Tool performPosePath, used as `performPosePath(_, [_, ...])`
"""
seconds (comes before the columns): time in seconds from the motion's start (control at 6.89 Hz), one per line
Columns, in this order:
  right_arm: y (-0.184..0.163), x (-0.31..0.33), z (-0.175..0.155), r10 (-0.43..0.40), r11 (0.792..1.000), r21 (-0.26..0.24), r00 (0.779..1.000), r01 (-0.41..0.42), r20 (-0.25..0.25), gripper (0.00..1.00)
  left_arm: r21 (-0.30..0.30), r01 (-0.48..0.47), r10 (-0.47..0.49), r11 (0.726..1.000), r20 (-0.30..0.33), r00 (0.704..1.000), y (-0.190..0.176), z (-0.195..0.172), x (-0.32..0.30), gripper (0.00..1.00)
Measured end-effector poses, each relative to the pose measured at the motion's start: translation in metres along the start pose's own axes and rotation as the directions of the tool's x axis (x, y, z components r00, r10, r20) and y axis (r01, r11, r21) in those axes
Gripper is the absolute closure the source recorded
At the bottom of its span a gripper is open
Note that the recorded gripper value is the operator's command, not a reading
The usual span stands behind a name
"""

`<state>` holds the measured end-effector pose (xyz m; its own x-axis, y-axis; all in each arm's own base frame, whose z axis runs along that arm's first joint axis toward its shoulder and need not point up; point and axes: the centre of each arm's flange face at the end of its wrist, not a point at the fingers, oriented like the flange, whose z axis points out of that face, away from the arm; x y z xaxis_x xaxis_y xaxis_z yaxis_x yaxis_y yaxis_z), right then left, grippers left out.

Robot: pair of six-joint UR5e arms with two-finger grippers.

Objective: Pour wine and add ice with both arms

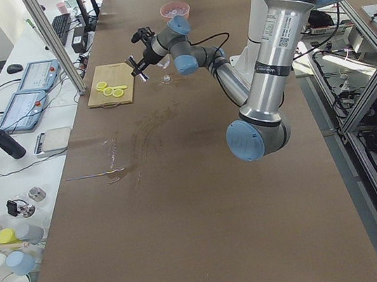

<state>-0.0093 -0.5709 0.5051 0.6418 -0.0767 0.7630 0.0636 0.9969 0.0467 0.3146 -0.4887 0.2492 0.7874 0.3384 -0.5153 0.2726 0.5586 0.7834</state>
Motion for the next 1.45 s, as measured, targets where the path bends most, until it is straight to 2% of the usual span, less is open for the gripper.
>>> performPosePath(0.29, [-0.002, -0.008, -0.001, 0.021, 1.000, 0.005, 1.000, -0.021, -0.010, 0.00, 0.125, 0.115, -0.119, 0.985, 0.018, 0.993, 0.068, 0.022, -0.053, 1.00])
performPosePath(0.44, [-0.001, -0.011, -0.001, 0.029, 1.000, 0.007, 1.000, -0.029, -0.010, 0.00, 0.164, 0.156, -0.161, 0.974, 0.021, 0.987, 0.097, 0.030, -0.066, 1.00])
performPosePath(0.87, [0.002, -0.027, -0.003, 0.054, 0.998, 0.013, 0.999, -0.054, -0.004, 0.00, 0.277, 0.195, -0.213, 0.941, 0.039, 0.976, 0.187, 0.048, -0.041, 1.00])
performPosePath(1.02, [0.002, -0.030, -0.002, 0.057, 0.998, 0.011, 0.998, -0.057, -0.003, 0.00, 0.307, 0.201, -0.222, 0.930, 0.037, 0.974, 0.202, 0.048, -0.034, 1.00])
performPosePath(1.45, [0.003, -0.032, 0.000, 0.056, 0.998, 0.007, 0.998, -0.056, -0.004, 0.00, 0.320, 0.185, -0.216, 0.929, 0.063, 0.974, 0.226, 0.056, -0.030, 1.00])
